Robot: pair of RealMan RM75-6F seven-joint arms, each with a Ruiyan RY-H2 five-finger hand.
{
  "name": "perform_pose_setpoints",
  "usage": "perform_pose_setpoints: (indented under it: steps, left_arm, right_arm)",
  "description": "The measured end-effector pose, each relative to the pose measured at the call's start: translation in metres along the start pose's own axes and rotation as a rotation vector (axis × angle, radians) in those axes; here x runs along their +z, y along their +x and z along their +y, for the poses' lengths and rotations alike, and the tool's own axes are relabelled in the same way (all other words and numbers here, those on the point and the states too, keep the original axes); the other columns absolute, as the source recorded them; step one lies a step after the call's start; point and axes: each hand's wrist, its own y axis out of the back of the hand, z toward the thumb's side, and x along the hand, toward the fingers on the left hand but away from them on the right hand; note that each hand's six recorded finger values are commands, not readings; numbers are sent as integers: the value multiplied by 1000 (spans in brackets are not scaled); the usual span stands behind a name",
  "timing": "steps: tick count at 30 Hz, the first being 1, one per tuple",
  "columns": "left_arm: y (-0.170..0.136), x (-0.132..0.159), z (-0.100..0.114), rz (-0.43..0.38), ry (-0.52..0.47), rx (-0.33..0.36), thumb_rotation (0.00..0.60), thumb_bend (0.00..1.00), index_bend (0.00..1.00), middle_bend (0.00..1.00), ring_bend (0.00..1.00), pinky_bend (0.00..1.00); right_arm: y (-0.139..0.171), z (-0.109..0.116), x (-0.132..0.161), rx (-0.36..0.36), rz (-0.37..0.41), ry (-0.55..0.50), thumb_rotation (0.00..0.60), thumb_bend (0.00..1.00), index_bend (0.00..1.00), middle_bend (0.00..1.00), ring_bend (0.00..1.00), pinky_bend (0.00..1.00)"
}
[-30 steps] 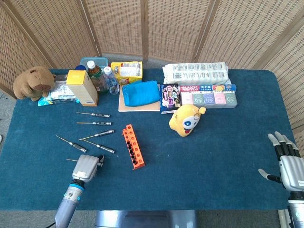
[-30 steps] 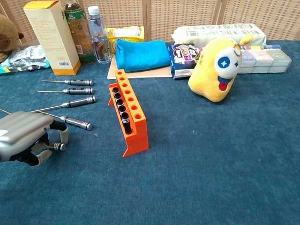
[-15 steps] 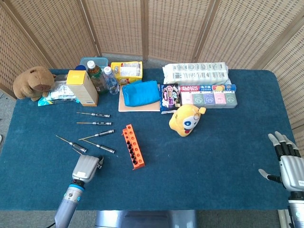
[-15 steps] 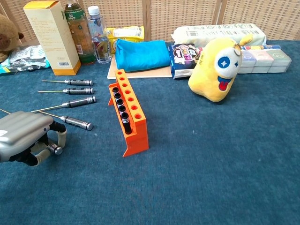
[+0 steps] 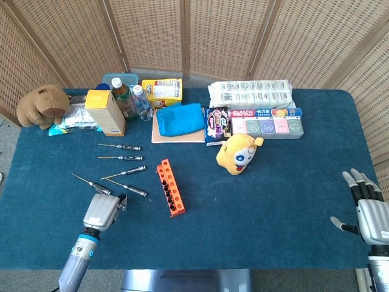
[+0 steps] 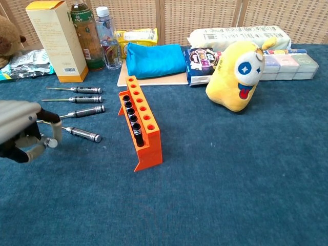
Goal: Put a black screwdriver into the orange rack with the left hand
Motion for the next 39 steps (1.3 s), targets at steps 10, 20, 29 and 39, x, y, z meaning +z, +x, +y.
perform_pose_setpoints:
  steps: [10, 20, 29, 39]
  left_arm:
    - [-3, -2, 32, -30, -185, 24, 600, 443, 499, 1000, 1000, 1000]
    - [-3, -2, 62, -64, -314, 68, 600, 444, 499, 1000, 1000, 1000]
    - [-1, 0, 101, -106, -450, 124, 600, 444, 498, 1000, 1000, 1000]
    - [2, 13, 119, -154, -534, 141, 600, 444, 500, 1000, 1000, 1000]
  right_arm:
    - [0, -2, 1, 7, 0, 5, 600, 0, 0, 25, 47, 79]
    - [0, -4, 1, 15, 0, 8, 600, 0, 0, 25, 50, 79]
    - [-1, -6, 0, 21, -4, 10, 600, 0, 0, 25, 53, 79]
    - [-1, -7, 0, 26, -6, 14, 600, 0, 0, 25, 53, 79]
